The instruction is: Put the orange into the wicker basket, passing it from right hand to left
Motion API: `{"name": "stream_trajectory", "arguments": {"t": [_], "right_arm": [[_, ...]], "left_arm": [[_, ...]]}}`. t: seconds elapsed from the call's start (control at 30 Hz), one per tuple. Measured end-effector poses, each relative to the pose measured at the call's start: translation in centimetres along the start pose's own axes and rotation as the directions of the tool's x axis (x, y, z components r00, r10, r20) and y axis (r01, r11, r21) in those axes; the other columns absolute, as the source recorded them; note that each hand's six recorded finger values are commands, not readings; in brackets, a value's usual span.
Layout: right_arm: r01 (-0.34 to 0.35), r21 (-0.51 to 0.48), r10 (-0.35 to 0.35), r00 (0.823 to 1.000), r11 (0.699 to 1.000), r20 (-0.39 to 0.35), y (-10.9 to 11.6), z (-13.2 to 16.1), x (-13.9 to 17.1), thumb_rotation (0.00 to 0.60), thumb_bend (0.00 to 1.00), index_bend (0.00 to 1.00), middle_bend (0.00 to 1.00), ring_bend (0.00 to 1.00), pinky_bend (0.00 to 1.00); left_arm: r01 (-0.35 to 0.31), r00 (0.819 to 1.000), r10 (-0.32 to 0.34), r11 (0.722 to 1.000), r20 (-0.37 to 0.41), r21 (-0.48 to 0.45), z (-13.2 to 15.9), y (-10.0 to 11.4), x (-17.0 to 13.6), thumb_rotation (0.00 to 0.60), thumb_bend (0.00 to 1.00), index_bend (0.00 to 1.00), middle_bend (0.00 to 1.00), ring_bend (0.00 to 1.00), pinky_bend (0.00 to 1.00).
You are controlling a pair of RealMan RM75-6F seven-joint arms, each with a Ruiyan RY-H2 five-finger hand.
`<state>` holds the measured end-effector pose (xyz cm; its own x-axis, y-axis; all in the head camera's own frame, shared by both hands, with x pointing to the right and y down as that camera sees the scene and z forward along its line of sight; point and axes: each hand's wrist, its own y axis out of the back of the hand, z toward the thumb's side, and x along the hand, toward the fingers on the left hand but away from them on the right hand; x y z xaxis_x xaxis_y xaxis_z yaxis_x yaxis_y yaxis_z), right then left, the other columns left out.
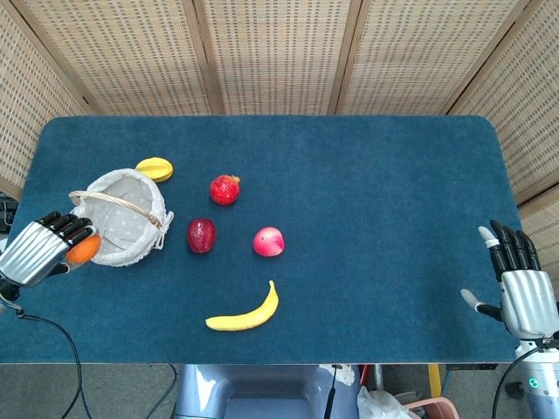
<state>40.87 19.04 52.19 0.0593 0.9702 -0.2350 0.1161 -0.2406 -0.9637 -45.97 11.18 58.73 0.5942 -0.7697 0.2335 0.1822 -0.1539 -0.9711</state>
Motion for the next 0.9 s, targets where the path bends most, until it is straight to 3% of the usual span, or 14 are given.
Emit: {"name": "stream_trajectory", "arguments": {"t": [0.17,0.27,0.4,0.57,0.9], "right_arm": [[-0.001,0.003,0.001,1.000,1.000,0.000,-0.1,0.1,0.0,0.600,0.00,0.00,0.00,0.00,0.00],[-0.007,0.006,0.007,1.000,1.000,-0.001,-0.3,0.2,-0.1,0.600,0.00,0.00,0.00,0.00,0.00],[-0.009,0.009,0.009,1.000,1.000,0.001,-0.4,0.2,-0.2,0.600,0.00,0.00,0.00,0.00,0.00],[-0.010,0.009,0.010,1.000,1.000,0.002,-0.5,0.2,-0.2,0.600,0.00,0.00,0.00,0.00,0.00],[-0.008,0.004,0.008,1.000,1.000,-0.001,-0.5,0.3,-0.1,0.600,0.00,0.00,0.00,0.00,0.00]], "left_arm": [[0.021,0.996,-0.025,0.998,-0.090,-0.051,-1.3,-2.2,1.4,0.600,0.15,0.57,0.44,0.41,0.49],[0.018,0.994,-0.025,0.997,-0.102,-0.071,-1.3,-2.9,2.4,0.600,0.14,0.55,0.39,0.41,0.47],[0.014,0.996,-0.019,0.998,-0.089,-0.060,-0.9,-3.2,3.0,0.600,0.01,0.35,0.22,0.26,0.29],[0.012,0.997,-0.016,0.999,-0.077,-0.047,-0.9,-3.1,2.7,0.600,0.00,0.24,0.13,0.15,0.18],[0.002,0.997,-0.008,0.997,-0.082,-0.077,-1.3,-2.7,1.4,0.600,0.00,0.22,0.13,0.15,0.23]]}}
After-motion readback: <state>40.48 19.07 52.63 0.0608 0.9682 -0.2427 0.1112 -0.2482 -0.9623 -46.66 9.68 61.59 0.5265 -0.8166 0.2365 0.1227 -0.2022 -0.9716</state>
